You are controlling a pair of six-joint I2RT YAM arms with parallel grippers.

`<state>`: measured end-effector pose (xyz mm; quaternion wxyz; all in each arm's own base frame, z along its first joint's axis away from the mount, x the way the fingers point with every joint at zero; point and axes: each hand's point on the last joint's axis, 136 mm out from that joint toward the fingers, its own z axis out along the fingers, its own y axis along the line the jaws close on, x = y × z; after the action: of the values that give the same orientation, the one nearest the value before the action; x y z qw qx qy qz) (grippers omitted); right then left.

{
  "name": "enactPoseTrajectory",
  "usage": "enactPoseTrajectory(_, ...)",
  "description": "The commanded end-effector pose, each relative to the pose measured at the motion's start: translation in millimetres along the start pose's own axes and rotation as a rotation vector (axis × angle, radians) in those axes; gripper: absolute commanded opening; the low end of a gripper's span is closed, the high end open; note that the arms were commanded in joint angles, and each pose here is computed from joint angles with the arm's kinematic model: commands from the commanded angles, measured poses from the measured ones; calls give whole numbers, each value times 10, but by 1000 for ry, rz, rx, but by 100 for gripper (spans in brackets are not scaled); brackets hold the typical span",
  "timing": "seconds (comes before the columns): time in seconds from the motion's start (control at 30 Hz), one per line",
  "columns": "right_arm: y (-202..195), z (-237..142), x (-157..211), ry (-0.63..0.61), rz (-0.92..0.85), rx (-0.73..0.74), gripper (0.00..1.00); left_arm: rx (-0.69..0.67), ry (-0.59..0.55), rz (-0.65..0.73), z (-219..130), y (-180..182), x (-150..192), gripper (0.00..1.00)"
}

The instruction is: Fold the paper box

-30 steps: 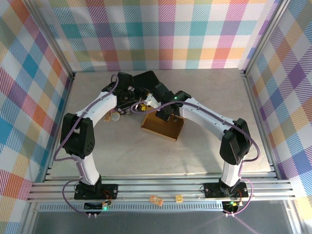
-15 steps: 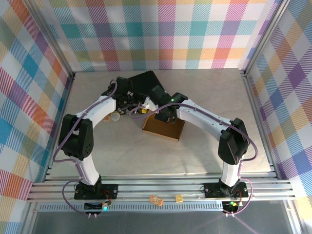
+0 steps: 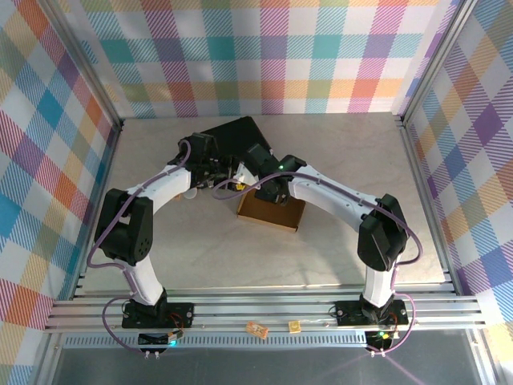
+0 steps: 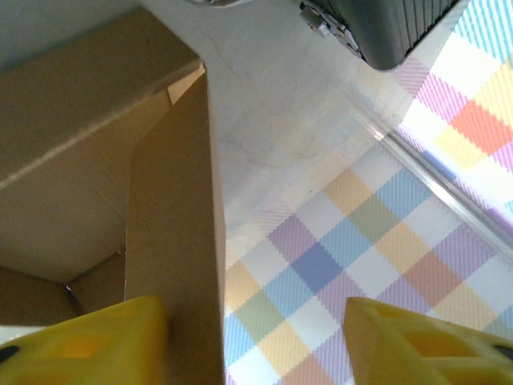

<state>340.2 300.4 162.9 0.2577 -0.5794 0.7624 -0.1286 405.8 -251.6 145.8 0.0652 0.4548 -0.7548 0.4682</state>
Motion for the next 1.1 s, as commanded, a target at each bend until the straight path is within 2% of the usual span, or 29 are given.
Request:
enactPoseTrajectory(0.0,125,-41,-379,-172,-27,-13,0,1,158,-47,-9,-35,465,65)
enactPoseTrajectory(0.17,167,-37,-347,-190,-55,-10,0,27,178,-92,26,-88,420,67)
enactPoseTrajectory(0.33,177,-35,-364,-214,-89,-2,0,4,188,-83,56,-22,451,61)
enactPoseTrajectory(0.63,163,-38,-405,-233,-91,5,0,-2,212,-85,138,76,518,36)
enactPoseTrajectory(0.8,161,-35,-393,-229,-79,3,0,8,219,-91,159,75,515,17)
enactPoseTrajectory(0.83,151,-40,-388,-227,-71,4,1,7,217,-90,160,78,512,14)
enactPoseTrajectory(0.97,83,-132,-377,-227,-1,-13,16,-1,202,-78,147,103,485,6)
enactPoseTrajectory(1.07,90,-203,-348,-232,31,-47,19,-6,196,-71,158,121,467,1)
